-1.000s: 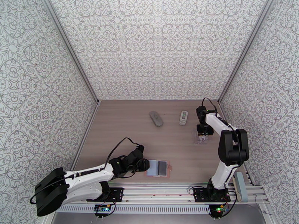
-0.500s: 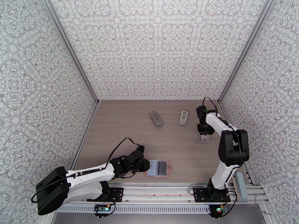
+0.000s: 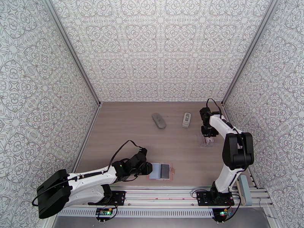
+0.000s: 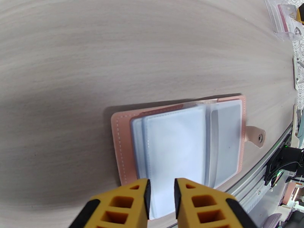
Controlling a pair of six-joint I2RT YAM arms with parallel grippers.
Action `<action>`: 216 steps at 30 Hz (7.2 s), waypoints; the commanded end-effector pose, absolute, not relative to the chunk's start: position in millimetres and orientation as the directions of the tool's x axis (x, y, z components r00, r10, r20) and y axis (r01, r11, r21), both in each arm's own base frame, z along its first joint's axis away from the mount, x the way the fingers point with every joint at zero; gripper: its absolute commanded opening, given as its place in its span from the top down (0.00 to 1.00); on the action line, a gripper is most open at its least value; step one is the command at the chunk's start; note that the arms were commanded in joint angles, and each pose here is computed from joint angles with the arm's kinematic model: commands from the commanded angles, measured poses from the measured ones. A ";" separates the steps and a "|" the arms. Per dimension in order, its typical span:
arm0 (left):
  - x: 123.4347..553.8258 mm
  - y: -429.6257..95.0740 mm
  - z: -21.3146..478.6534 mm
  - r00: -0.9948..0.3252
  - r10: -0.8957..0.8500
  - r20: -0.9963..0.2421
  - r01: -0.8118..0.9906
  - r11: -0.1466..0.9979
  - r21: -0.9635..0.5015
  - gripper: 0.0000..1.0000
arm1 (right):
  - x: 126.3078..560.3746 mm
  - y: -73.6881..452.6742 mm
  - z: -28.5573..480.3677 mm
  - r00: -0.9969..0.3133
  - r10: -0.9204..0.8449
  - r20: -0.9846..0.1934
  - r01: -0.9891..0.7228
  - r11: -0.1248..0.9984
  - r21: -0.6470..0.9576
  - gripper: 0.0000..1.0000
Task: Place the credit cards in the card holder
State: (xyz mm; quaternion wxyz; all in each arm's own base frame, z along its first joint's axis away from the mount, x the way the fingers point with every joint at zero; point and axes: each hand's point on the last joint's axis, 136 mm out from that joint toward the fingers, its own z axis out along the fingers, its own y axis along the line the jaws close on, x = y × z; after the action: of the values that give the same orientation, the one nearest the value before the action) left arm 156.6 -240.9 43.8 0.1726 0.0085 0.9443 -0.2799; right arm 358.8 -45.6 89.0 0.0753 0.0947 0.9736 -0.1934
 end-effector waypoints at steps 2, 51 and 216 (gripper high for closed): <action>154.7 -246.3 44.9 -0.943 -0.074 -0.323 0.119 0.835 -0.537 0.73 | 362.8 -52.0 109.7 -0.959 0.164 -0.231 0.244 0.894 -0.376 0.81; 173.1 -262.0 139.2 -0.862 -0.154 -0.482 0.322 0.570 -0.756 0.73 | 312.2 168.9 215.4 -0.837 0.123 -0.533 -0.300 0.713 0.634 1.00; 152.5 -240.9 29.5 -0.946 -0.132 -0.295 0.107 0.733 -0.672 0.84 | 152.6 285.5 35.5 -0.992 0.120 -0.048 0.042 0.655 0.755 1.00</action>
State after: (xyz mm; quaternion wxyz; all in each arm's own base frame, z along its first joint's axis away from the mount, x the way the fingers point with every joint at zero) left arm 151.5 -242.3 30.4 0.1583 0.0066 0.9154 -0.3701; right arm 151.8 285.2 41.0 0.0518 0.0304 0.9020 0.4274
